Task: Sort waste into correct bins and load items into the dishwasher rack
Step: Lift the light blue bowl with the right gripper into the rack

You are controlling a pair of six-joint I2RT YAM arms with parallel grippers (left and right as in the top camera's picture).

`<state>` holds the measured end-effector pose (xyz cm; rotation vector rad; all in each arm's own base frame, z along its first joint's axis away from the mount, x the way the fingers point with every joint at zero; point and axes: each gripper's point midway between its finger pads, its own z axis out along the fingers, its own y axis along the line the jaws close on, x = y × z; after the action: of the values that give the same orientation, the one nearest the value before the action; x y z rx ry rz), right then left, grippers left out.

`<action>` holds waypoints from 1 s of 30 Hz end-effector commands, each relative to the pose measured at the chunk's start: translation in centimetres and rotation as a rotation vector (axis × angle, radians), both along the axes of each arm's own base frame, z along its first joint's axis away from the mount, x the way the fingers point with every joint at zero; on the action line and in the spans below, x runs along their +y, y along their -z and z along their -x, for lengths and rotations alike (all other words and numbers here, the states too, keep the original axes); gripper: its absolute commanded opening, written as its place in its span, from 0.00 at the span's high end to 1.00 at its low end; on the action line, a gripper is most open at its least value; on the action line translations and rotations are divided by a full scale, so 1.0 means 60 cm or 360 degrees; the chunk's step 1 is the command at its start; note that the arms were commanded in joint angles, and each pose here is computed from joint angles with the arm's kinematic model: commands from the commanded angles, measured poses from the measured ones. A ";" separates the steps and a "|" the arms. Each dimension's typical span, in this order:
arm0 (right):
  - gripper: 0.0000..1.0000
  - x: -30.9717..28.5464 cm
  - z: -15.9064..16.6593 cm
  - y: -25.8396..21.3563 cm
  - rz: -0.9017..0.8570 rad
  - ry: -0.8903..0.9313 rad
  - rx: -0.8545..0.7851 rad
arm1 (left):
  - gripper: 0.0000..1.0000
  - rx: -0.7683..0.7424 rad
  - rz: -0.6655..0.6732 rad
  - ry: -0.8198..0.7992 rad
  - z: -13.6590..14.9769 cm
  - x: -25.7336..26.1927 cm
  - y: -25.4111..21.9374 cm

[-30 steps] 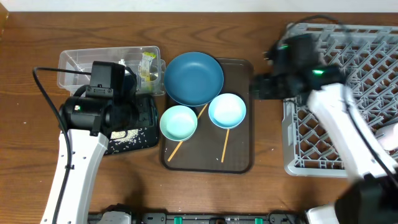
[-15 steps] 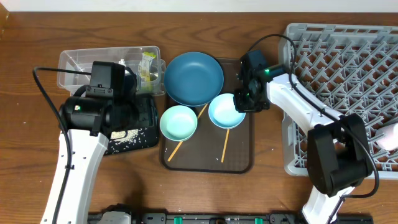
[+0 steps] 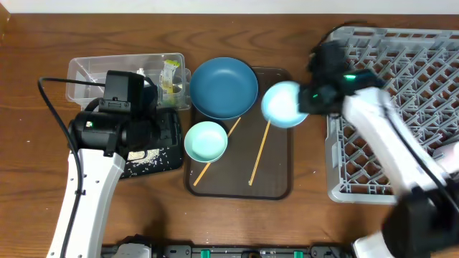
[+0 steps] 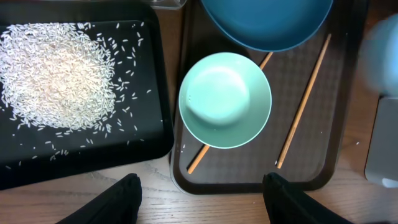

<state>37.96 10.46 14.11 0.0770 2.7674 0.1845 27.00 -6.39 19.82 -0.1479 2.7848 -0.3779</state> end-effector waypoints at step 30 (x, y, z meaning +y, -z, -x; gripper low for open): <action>0.99 -0.640 0.109 -0.210 0.1822 0.1675 -0.0222 | 0.34 0.0010 -0.0012 -0.0004 0.000 0.004 0.003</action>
<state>32.39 -26.45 27.04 1.0230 1.9725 -1.3399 27.00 -6.39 19.82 -0.1479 2.7848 -0.3779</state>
